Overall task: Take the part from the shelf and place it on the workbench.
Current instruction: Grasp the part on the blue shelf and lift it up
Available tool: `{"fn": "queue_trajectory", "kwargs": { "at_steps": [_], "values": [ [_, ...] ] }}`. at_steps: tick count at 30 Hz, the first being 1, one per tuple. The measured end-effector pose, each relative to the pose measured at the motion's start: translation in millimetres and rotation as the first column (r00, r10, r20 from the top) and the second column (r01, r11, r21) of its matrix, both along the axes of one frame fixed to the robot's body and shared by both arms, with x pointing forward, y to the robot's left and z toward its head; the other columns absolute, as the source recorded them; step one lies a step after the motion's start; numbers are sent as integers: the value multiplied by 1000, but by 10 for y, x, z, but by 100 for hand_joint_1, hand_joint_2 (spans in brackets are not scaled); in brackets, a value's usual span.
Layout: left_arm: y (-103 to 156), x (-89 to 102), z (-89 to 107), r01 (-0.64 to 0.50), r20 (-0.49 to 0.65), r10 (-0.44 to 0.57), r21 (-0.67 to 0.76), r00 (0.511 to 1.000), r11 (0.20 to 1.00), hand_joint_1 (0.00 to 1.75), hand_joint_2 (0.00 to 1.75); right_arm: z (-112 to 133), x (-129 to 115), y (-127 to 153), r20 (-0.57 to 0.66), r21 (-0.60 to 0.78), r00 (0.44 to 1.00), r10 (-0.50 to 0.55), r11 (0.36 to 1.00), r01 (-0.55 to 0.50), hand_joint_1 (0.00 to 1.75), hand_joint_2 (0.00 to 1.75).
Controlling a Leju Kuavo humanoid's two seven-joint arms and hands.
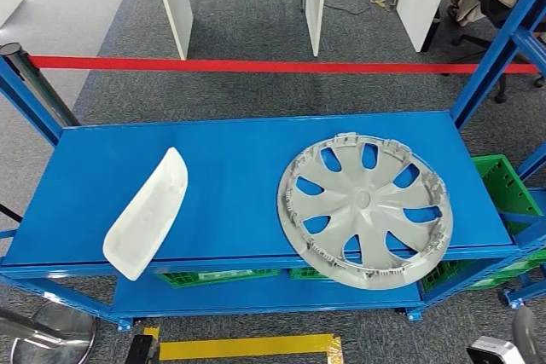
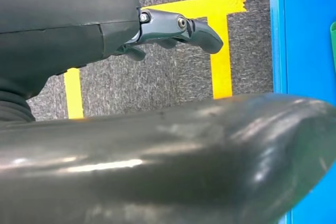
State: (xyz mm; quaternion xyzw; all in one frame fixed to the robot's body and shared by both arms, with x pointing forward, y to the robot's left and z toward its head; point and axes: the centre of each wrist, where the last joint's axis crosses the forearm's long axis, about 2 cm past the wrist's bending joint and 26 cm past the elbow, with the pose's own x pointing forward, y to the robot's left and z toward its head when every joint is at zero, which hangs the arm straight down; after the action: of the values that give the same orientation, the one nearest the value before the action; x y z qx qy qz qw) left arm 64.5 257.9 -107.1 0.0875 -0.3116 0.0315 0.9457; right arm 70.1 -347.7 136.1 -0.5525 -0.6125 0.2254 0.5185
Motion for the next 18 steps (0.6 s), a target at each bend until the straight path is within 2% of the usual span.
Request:
{"fn": "queue_trajectory", "kwargs": {
  "at_steps": [18],
  "values": [
    [-5,-1,0,16,1,-16,2,1000,1000,0,0,61,14,39,23,-2,1000,20,1000,-20,0,175]
  ]
}}
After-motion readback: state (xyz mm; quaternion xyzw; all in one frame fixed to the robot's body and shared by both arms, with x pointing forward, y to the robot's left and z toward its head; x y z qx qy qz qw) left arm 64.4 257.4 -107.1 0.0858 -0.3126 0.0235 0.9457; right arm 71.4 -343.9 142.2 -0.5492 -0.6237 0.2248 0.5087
